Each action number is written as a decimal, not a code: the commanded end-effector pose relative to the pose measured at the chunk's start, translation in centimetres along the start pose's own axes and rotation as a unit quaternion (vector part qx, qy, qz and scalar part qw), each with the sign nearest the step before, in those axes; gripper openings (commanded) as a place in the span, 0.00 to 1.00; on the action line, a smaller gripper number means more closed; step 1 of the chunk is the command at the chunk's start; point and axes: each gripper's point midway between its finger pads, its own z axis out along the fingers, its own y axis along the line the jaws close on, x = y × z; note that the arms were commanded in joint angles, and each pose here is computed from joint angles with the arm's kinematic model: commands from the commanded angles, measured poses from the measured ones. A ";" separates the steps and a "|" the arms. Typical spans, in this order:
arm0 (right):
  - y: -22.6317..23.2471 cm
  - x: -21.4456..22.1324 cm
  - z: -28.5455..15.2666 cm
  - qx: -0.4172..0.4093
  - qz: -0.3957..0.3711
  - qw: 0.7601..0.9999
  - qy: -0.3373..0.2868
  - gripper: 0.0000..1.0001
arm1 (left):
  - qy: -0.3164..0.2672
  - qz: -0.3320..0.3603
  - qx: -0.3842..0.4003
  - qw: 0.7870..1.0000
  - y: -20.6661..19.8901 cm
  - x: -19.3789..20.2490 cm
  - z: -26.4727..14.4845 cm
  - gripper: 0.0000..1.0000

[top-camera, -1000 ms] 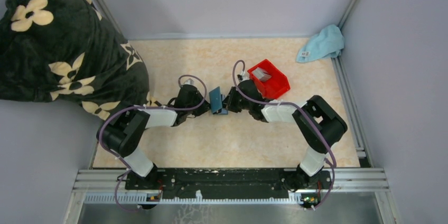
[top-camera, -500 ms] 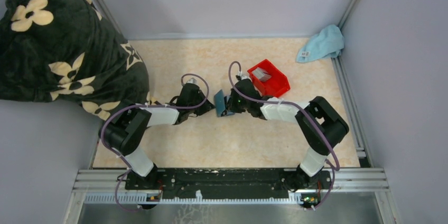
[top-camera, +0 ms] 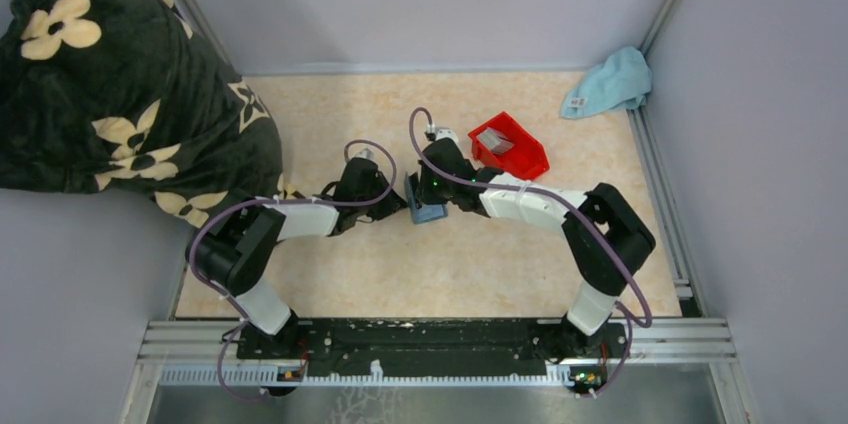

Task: Put the credit cards into the card holder
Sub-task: Open the card holder at the center of the board, then insert the credit card into the card holder.

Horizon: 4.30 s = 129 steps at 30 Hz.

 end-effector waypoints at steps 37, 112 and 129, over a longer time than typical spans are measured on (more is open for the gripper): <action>3.1 5.2 4.1 0.086 -0.155 0.983 0.041 0.00 | 0.028 -0.022 -0.161 0.986 7.7 3.9 -9.4 0.24; -1.3 1.9 2.5 -0.079 0.071 0.994 0.040 0.00 | 0.007 0.011 -0.145 0.989 5.4 3.3 -3.6 0.23; -1.0 0.8 1.8 -0.116 0.088 0.989 0.018 0.00 | 0.014 0.016 -0.169 0.985 6.8 3.9 -4.0 0.23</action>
